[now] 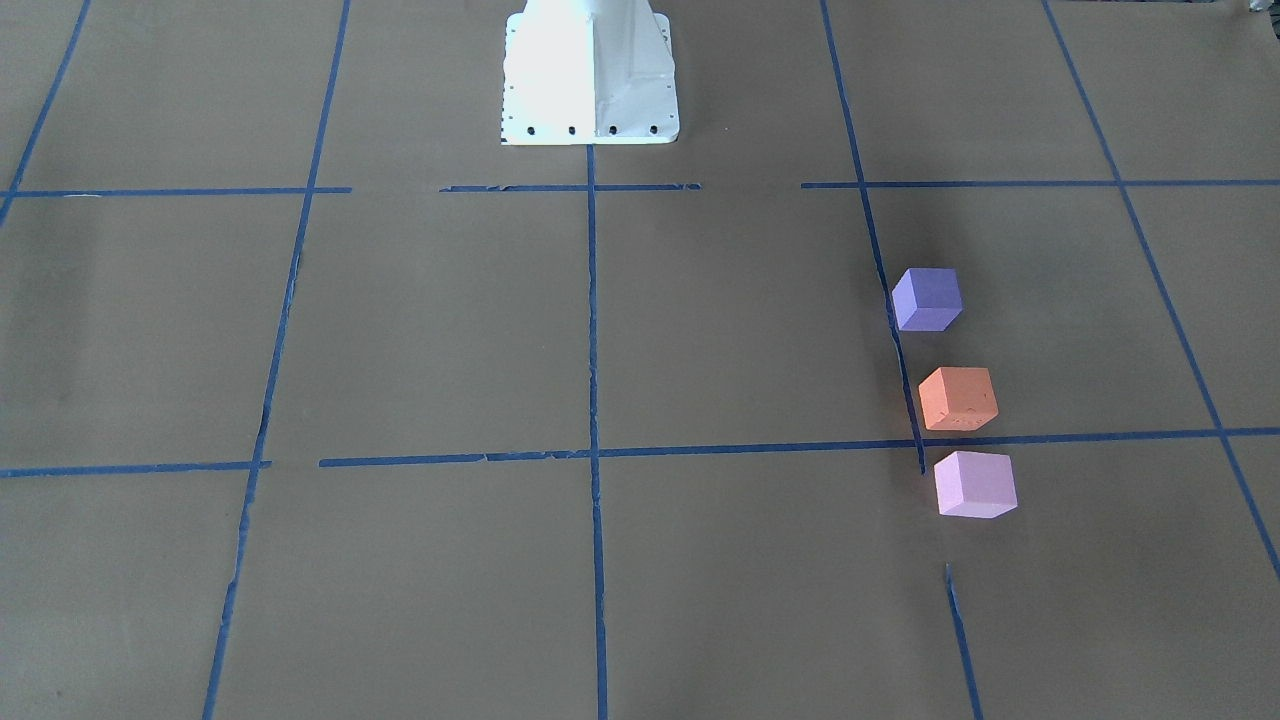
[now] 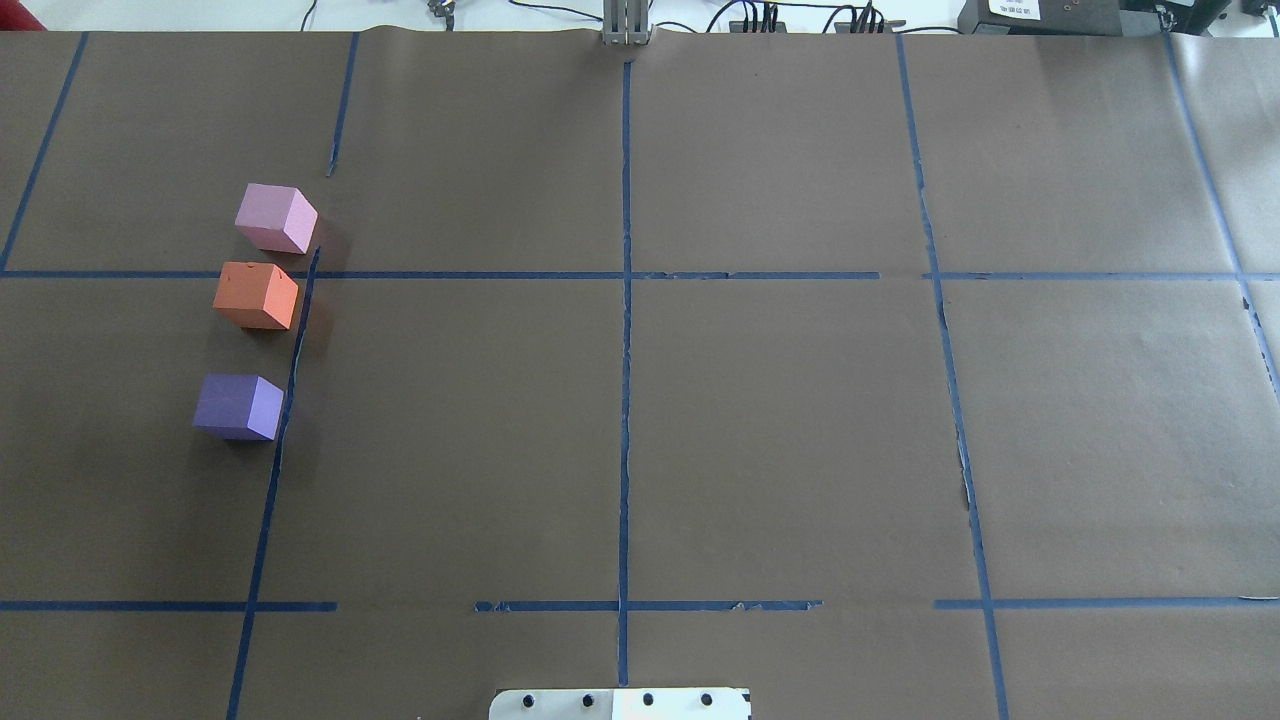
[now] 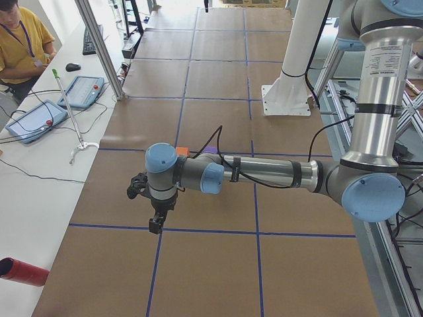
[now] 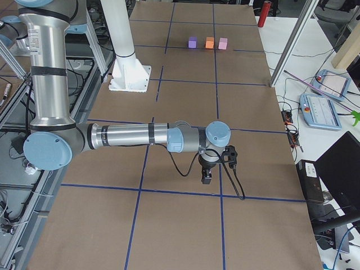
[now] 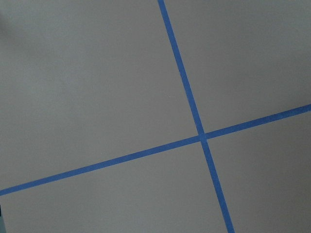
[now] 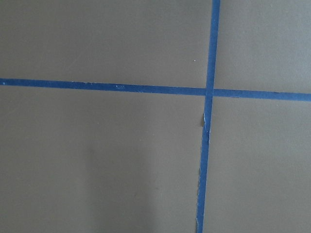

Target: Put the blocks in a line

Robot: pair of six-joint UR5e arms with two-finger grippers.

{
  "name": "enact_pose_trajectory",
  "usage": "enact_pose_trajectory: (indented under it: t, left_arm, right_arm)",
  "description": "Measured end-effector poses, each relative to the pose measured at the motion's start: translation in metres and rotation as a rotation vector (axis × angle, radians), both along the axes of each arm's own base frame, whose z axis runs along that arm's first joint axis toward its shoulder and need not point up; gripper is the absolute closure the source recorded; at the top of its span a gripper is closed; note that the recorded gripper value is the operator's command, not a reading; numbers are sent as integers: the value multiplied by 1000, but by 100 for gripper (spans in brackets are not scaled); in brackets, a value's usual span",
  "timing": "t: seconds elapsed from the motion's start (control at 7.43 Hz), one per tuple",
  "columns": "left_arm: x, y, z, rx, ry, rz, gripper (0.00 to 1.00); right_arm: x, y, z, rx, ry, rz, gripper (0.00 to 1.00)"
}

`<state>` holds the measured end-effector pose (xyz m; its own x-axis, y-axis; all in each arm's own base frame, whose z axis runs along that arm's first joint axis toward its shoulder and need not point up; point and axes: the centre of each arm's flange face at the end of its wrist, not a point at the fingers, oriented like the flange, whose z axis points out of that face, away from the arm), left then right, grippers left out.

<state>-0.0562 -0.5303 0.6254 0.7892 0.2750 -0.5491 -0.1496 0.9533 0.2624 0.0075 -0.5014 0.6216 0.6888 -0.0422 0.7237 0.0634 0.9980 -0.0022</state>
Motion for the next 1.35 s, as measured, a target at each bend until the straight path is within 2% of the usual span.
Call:
enact_pose_trajectory:
  t: [1.35]
  left_arm:
    - [2, -2, -3, 9, 5, 7, 0]
  right_arm:
    - [0, 0, 0, 0, 0, 0, 0]
